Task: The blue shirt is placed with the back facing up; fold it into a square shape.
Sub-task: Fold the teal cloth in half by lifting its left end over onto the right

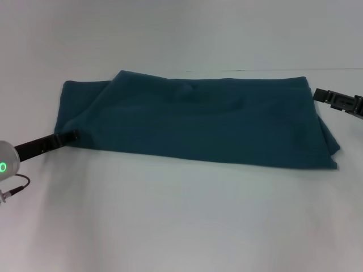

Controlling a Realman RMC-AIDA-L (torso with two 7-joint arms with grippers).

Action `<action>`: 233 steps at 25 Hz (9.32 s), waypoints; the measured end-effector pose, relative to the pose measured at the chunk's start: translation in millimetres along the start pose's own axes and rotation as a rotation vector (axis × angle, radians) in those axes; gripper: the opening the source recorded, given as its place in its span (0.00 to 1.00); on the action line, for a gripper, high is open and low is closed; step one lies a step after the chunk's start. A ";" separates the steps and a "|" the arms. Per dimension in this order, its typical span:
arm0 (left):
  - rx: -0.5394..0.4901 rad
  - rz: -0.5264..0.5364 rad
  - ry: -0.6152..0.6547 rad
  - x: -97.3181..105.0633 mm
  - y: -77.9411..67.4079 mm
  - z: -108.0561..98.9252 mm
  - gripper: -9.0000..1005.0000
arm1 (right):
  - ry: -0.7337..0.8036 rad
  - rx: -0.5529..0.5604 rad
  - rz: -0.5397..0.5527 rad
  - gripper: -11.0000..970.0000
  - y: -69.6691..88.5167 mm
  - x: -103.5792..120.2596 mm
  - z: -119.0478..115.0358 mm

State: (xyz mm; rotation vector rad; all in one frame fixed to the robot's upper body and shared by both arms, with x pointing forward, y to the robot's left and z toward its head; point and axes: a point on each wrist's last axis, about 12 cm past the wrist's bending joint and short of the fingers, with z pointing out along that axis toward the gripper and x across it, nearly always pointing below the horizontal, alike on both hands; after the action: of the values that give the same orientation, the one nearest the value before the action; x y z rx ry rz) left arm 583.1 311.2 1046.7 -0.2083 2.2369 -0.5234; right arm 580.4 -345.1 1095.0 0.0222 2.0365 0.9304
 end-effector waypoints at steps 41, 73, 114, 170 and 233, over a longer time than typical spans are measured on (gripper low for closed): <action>-0.012 0.074 -0.005 -5.8 -5.7 5.6 0.12 | 0.009 0.008 0.017 0.92 -3.1 7.0 -1.9; -0.015 0.090 -0.013 -5.7 1.2 -2.2 0.09 | 0.275 0.146 0.080 0.87 -16.2 22.2 5.7; 0.020 0.075 -0.002 -4.0 6.7 -14.6 0.09 | 0.233 0.122 0.024 0.03 -23.4 37.0 -7.7; 0.066 0.070 0.037 -4.7 -15.9 5.1 0.85 | 0.214 0.119 0.035 0.03 -25.4 40.4 -11.1; 0.105 0.027 0.068 17.1 25.8 -48.6 0.03 | 0.218 0.115 0.041 0.08 -30.0 52.1 -25.6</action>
State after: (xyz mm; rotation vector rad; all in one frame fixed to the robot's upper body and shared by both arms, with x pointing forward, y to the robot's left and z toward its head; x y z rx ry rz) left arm 535.8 343.7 1052.2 -0.1071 2.2672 -0.6395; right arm 539.1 -364.4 1048.3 0.0255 2.2978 0.8710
